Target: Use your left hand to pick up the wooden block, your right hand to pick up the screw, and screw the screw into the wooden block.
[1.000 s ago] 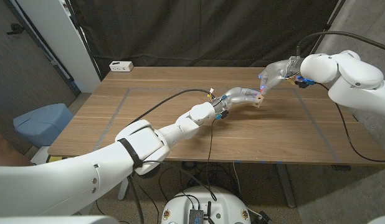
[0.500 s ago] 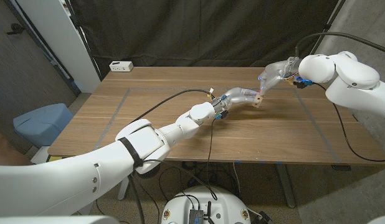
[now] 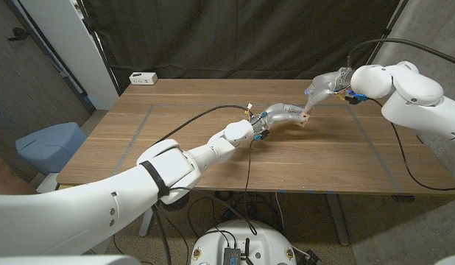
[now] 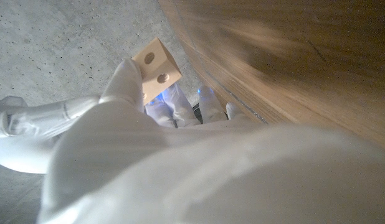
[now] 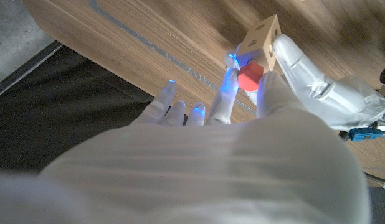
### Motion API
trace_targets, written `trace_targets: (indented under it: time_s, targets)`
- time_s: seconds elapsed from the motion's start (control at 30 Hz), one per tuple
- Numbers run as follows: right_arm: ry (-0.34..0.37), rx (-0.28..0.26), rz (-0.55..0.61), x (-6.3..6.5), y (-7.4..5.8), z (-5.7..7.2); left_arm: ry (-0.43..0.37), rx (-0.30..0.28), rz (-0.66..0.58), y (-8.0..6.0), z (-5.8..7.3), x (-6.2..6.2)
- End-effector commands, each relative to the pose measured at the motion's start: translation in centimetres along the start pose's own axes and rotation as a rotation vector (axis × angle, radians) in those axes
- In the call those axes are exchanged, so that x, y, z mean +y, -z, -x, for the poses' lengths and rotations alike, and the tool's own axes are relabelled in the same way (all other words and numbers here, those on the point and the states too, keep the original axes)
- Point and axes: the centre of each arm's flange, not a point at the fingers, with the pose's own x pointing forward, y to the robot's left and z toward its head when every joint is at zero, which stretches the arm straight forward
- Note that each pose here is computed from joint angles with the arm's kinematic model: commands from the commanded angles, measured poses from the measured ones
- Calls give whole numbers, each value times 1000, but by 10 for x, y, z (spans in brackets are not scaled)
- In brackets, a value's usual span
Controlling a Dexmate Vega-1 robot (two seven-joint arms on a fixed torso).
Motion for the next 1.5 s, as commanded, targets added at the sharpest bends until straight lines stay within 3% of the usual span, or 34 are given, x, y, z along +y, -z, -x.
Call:
trace_targets:
  time_s: [0.03,1.5]
  targets:
    - [7,11,-5,0,0,-4,0,9,0,0,-1,1]
    - [15,67,2,2,-5,-20,-6,40,14,4,-2,6]
